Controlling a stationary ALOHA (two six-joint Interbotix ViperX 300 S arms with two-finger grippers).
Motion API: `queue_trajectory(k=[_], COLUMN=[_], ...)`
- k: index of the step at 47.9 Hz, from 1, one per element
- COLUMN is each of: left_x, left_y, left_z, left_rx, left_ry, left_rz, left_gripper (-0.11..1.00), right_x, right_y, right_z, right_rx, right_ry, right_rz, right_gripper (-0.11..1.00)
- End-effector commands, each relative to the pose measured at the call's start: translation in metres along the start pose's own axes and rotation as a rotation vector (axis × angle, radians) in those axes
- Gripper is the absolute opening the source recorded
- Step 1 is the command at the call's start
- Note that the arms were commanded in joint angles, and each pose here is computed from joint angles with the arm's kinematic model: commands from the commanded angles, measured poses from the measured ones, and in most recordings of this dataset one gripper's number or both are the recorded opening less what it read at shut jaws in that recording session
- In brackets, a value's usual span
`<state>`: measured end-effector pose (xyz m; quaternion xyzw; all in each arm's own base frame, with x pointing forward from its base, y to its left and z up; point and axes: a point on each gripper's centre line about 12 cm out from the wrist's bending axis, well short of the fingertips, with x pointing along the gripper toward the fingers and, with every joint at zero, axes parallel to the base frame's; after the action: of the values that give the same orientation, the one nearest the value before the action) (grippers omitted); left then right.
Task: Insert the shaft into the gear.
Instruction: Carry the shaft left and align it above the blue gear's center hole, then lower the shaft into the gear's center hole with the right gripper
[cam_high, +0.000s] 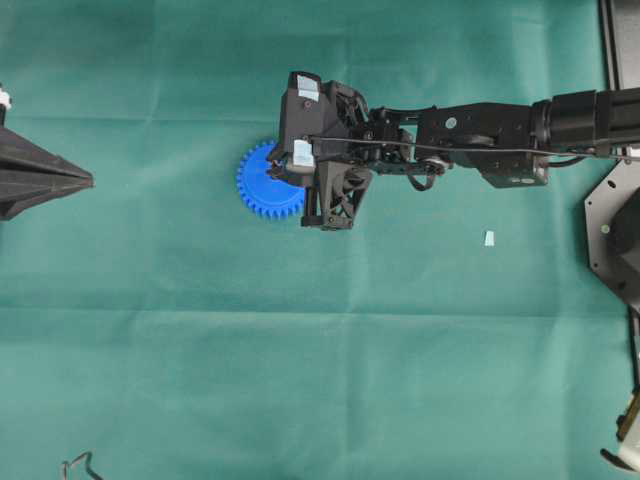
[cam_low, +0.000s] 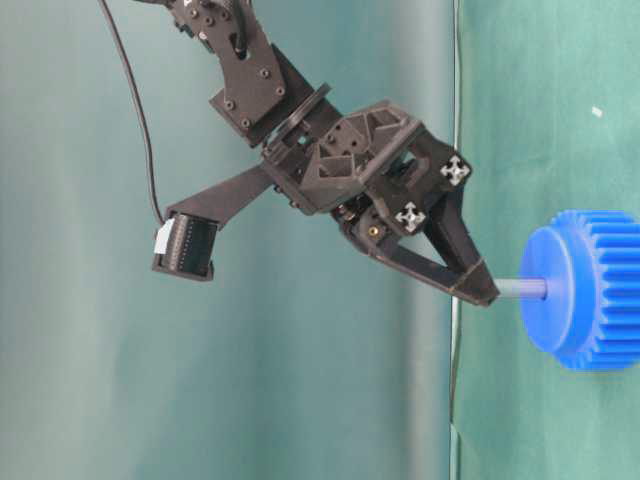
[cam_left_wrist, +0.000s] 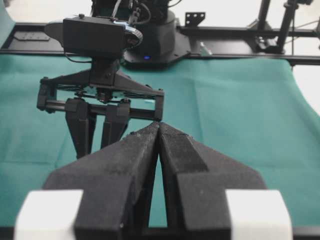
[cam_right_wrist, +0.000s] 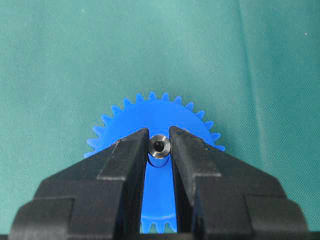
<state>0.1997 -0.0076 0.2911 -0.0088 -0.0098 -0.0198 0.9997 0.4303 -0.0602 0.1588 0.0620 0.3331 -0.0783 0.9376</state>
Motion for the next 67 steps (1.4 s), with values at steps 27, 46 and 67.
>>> queue_trajectory(k=[27, 46, 67], left_x=[0.003, 0.003, 0.003], left_y=[-0.001, -0.001, -0.001], left_z=[0.009, 0.009, 0.009], left_rx=[0.002, 0.002, 0.002], left_ry=[-0.021, -0.021, -0.021], left_rz=[-0.002, -0.002, -0.002], left_gripper=[0.02, 0.02, 0.02], right_x=[0.016, 0.016, 0.016], right_y=[-0.001, -0.001, -0.001], right_z=[-0.010, -0.010, -0.007], right_rx=[0.001, 0.001, 0.002], right_ry=[-0.031, -0.028, -0.045], right_rz=[-0.001, -0.001, -0.001], right_gripper=[0.17, 0.17, 0.79])
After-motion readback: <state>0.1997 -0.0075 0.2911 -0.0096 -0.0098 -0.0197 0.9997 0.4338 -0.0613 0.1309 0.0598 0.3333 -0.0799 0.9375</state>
